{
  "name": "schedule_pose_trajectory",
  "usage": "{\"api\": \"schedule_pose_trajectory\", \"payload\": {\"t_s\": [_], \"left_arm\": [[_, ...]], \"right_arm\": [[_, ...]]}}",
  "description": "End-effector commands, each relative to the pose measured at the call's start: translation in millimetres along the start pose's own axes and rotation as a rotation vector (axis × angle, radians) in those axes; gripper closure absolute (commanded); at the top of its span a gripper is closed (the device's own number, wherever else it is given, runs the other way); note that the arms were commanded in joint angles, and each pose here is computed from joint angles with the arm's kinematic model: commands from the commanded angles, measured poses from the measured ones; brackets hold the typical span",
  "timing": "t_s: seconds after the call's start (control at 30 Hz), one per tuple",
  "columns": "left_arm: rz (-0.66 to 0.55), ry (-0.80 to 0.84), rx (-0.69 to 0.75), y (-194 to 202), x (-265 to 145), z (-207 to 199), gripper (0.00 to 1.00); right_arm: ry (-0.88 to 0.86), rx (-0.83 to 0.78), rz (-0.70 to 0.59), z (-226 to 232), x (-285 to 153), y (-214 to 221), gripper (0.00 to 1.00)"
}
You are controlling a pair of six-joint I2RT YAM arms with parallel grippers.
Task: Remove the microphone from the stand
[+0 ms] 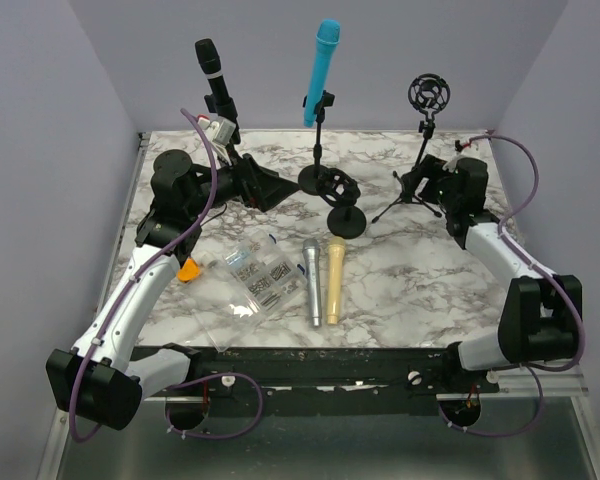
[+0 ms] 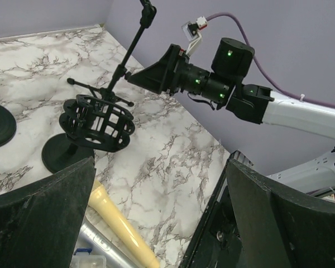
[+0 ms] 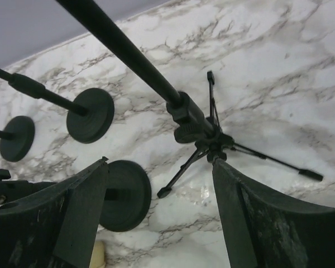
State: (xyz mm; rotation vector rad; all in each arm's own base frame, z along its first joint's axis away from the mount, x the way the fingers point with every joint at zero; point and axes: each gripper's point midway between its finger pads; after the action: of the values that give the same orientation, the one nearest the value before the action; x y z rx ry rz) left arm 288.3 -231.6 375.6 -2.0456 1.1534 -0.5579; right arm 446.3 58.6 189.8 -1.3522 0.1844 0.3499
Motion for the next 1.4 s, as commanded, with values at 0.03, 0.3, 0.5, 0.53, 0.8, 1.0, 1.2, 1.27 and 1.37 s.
{"api": "schedule_pose_trajectory", "payload": {"t_s": [0.03,0.3,0.5,0.53,0.8,1.0,1.2,1.27,1.37], "left_arm": [[0.015,0.031,0.005,4,1,-4,0.01],[0.017,0.032,0.003,4,1,-5,0.01],[0.017,0.03,0.003,4,2,-4,0.01],[0.018,0.031,0.001,5,2,-4,0.01],[0.017,0.03,0.005,4,2,-4,0.01],[0.02,0.031,0.001,5,2,-3,0.01],[0.017,0.027,0.003,5,2,-3,0.01],[0.018,0.028,0.002,5,2,-3,0.01],[0.018,0.028,0.002,5,2,-3,0.01]], "right_arm": [[-0.253,0.349,0.056,21,-15,25,0.24],[-0.443,0.652,0.029,11,-18,22,0.3],[-0.466,0.751,0.018,-1,-11,17,0.38],[-0.471,0.763,0.011,-3,-9,14,0.39],[-0.487,0.87,0.013,-11,5,13,0.44],[-0.5,0.898,0.006,-14,14,10,0.51],[-0.519,0.933,-0.005,-16,21,10,0.56],[-0.527,0.943,-0.004,-16,22,11,0.59],[-0.526,0.949,-0.001,-17,22,14,0.62]]}}
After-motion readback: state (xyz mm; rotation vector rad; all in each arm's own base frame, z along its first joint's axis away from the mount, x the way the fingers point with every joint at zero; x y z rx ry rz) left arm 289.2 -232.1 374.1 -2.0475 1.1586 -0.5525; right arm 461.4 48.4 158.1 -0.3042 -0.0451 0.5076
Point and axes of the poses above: each gripper's point midway between its finger pads, its own x axis out along the fingers, its own z axis along the line the jaws close on, y = z × x, and after that the axes turned 8 degrees about -x, right-handed
